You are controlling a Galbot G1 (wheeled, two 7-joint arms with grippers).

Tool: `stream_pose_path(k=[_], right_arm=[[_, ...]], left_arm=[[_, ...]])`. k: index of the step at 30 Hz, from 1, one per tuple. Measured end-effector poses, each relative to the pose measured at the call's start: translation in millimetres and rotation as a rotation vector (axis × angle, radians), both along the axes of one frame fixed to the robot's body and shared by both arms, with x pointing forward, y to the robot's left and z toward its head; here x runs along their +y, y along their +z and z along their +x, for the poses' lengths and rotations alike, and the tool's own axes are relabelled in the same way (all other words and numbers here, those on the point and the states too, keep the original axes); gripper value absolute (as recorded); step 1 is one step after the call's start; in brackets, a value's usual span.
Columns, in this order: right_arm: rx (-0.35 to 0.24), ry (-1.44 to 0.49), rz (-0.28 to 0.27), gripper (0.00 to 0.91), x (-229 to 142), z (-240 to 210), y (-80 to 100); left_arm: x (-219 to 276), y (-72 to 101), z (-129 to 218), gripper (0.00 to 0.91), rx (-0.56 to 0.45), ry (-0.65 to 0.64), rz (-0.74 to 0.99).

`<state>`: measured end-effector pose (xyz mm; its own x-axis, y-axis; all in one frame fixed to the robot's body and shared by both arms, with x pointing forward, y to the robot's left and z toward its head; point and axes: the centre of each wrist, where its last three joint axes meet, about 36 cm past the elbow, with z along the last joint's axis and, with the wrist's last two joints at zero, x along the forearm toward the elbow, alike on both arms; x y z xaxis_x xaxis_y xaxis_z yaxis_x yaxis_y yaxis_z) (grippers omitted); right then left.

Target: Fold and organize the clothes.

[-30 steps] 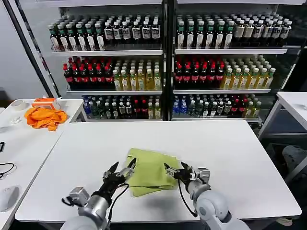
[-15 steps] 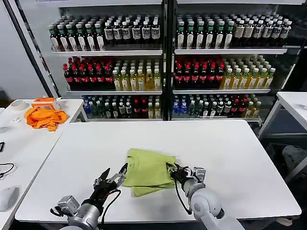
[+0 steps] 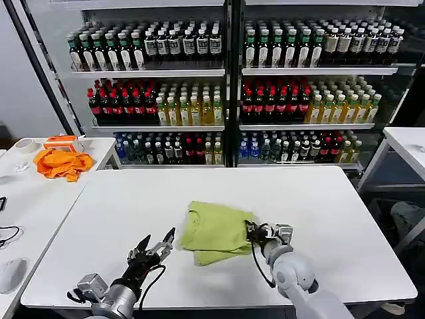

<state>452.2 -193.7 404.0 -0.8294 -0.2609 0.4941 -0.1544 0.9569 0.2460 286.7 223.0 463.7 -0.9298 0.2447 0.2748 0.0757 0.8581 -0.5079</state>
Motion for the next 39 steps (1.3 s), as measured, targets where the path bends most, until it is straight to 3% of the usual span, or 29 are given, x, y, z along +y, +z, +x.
stream_pose_path(k=[6,7,8,15,30,39], right_arm=[[-0.024,-0.009,-0.061,0.0,-25.5,10.8,8.7],[-0.026,-0.009,-0.076,0.151,-30.1,12.3,9.1],[-0.028,-0.007,-0.088,0.907,-33.6,13.6,9.8],[-0.073,0.004,-0.166,0.907,-56.7,14.9,15.5],[-0.391,-0.044,-0.312,0.907,-71.9,-41.6,6.9],[-0.558,-0.09,-0.345,0.907,-75.6,-60.7,-7.4]], left_arm=[[-3.2,-0.6,0.3,0.907,0.001,-0.008,-0.004],[-3.6,-1.0,0.6,0.907,0.002,-0.009,-0.003],[-4.3,-1.5,0.8,0.907,0.003,-0.011,-0.003],[-7.0,-6.2,2.5,0.907,-0.005,-0.013,0.027],[11.2,-11.3,14.9,0.907,-0.095,0.037,0.266],[13.8,-15.8,18.1,0.907,-0.133,0.04,0.375]])
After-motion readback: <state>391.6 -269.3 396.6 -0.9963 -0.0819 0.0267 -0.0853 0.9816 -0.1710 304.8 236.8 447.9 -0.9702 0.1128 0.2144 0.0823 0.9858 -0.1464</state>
